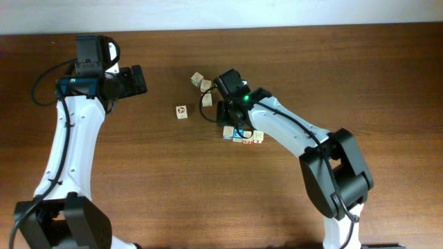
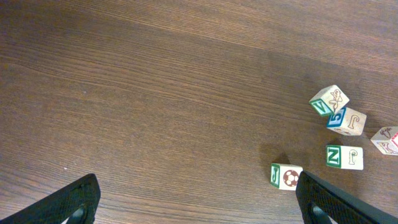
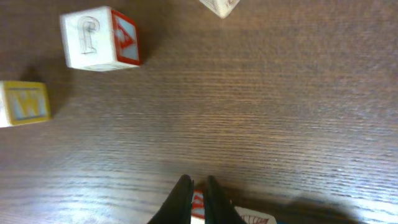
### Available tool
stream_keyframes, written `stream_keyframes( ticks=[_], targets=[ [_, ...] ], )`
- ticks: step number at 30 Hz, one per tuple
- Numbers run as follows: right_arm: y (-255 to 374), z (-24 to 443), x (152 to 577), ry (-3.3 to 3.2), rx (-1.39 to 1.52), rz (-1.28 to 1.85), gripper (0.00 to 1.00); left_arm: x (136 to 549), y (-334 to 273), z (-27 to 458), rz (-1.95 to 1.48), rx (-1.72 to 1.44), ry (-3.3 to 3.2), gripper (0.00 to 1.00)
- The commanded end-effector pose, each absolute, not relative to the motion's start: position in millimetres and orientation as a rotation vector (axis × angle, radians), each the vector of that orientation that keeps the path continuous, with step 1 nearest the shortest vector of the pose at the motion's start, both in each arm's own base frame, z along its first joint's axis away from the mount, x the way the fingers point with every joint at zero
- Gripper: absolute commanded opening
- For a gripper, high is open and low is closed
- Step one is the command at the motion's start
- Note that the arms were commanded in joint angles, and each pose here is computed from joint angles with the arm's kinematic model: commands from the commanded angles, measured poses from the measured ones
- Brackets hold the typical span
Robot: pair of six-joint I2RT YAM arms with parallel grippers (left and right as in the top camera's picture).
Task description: Rotate 4 blocks
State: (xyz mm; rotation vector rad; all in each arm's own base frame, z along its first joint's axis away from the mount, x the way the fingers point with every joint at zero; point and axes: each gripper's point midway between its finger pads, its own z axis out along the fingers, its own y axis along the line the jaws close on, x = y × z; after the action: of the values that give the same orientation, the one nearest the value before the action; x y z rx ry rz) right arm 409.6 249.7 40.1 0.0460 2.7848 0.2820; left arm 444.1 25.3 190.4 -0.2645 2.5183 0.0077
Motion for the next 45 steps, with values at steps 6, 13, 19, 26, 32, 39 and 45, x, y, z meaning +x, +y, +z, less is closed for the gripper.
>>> stream_keyframes(
  ticks=[6,13,19,26,32,39,45],
  targets=[
    [249,15,404,2.841,0.053,0.271,0.04,447,27,193,0.011,-0.284,2.508,0.99],
    [247,13,397,2.875,0.051,0.267,0.04,447,27,193,0.011,-0.284,2.508,0.99],
    [248,13,395,2.882,0.049,0.272,0.04,447,27,193,0.011,-0.284,2.508,0.99],
    [198,145,417,2.720,-0.030,0.299,0.13,447,27,193,0.011,-0.284,2.508,0.99],
    [159,96,390,2.875,0.012,0.356,0.09,451,-28,202,-0.406,-0.159,2.486,0.99],
    [162,25,375,2.957,0.075,0.296,0.08,467,-40,219,-0.481,-0.100,2.393,0.60],
    [162,16,371,2.987,0.070,0.282,0.07,471,-65,192,-0.277,-0.051,2.458,0.45]
  ],
)
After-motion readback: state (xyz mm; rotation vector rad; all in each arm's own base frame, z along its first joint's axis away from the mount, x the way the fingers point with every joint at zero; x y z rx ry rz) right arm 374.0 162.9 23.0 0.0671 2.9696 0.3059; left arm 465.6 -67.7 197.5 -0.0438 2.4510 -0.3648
